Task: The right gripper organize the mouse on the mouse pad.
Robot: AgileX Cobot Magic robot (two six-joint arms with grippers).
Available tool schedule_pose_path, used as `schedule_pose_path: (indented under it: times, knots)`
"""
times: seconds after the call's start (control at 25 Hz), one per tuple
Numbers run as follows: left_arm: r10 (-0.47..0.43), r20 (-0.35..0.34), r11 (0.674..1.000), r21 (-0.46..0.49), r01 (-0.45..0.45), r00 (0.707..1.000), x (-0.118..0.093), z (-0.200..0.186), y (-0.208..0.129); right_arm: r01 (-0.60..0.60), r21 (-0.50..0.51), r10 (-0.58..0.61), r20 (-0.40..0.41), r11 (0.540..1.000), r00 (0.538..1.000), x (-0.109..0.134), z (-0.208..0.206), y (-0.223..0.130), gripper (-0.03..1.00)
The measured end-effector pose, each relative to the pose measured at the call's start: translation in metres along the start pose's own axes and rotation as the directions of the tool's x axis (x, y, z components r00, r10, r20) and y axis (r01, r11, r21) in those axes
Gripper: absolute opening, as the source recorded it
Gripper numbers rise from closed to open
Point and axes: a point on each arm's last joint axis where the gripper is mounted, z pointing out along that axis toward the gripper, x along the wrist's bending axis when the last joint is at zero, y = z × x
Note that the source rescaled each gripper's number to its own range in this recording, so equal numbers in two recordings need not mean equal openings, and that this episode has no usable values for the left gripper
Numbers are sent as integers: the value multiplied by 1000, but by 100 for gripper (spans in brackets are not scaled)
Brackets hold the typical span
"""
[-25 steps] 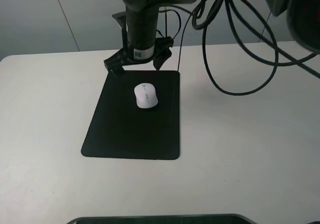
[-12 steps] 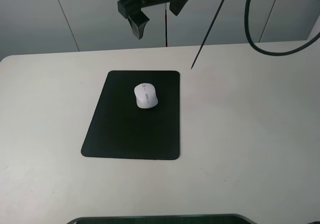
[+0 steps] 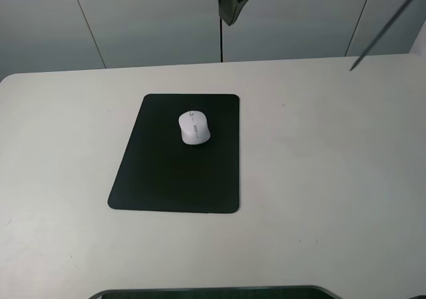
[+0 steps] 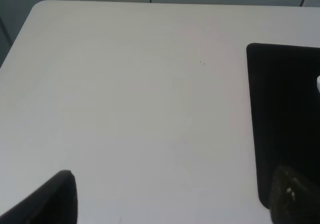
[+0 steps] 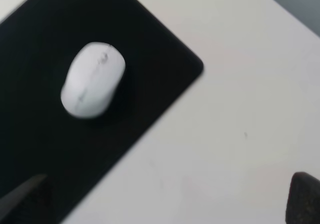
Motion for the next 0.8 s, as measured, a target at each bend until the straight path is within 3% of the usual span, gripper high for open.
schedule_pose_path:
  times: [0.48, 0.8]
  knots:
    - [0, 0, 1000, 0, 0, 1000, 0, 0, 0, -219, -95, 229, 116, 971, 966, -61, -73, -118, 99]
    - [0, 0, 1000, 0, 0, 1000, 0, 0, 0, -338, -208, 377, 193, 918, 906, -64, -116, -194, 99]
